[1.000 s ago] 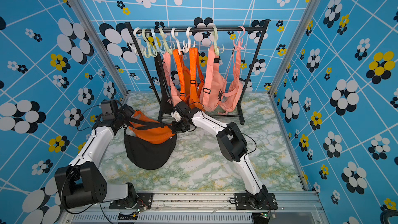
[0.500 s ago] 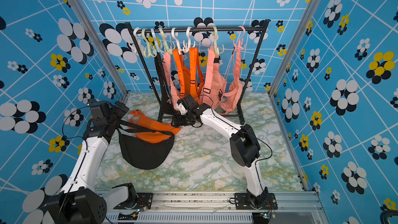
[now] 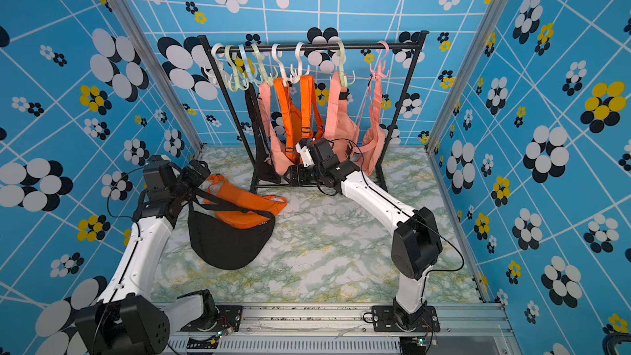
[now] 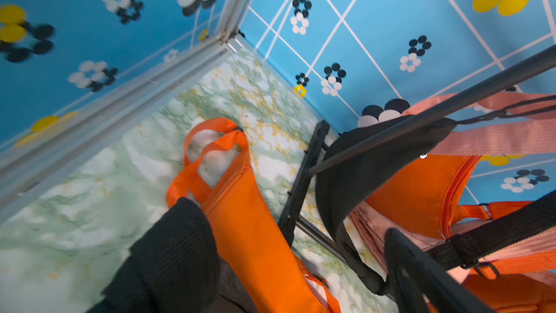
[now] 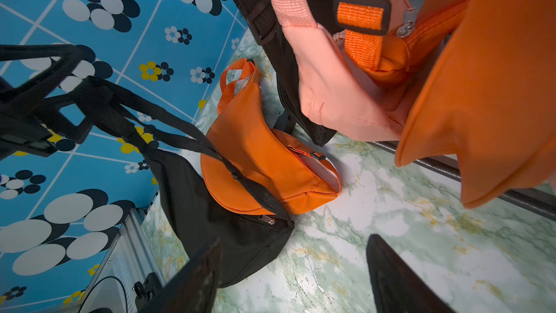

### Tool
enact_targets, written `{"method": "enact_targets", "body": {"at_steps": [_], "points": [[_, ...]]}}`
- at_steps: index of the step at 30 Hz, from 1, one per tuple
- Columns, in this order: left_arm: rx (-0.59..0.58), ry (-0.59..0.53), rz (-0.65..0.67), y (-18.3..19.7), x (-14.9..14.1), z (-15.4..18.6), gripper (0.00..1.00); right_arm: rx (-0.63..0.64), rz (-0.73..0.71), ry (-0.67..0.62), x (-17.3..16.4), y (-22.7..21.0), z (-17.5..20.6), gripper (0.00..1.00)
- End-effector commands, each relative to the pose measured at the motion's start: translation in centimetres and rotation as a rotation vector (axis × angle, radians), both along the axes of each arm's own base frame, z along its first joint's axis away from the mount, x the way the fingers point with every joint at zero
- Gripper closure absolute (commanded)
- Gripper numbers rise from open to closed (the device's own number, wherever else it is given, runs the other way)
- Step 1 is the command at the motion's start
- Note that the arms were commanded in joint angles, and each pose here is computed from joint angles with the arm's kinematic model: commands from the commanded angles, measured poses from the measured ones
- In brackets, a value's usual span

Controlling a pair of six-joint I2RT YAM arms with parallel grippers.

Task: Take the bag off the hook
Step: Place the bag at the center of the board.

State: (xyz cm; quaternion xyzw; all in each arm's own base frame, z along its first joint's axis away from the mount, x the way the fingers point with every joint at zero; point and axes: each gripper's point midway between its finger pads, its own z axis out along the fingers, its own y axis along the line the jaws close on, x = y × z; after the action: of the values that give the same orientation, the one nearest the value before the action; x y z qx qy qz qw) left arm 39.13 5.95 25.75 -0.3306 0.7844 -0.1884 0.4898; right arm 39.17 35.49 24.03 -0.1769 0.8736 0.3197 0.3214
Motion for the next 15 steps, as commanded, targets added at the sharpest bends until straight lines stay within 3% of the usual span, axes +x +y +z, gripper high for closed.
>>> {"method": "enact_targets", "body": {"at_steps": [1, 8, 15], "points": [[-0.185, -0.099, -0.137, -2.6, 1.9, 1.2, 0.01, 0.015, 0.008, -0.031, -0.3, -0.1, 1.0, 0.23], [-0.432, -0.202, -0.275, -5.3, 4.1, 4.0, 0.01, -0.006, 0.024, -0.035, -0.7, -0.4, 0.7, 0.22], [-0.695, -0.246, -0.243, -4.8, 5.0, 3.4, 0.01, -0.007, 0.030, -0.022, -0.8, -0.5, 0.3, 0.23]]}}
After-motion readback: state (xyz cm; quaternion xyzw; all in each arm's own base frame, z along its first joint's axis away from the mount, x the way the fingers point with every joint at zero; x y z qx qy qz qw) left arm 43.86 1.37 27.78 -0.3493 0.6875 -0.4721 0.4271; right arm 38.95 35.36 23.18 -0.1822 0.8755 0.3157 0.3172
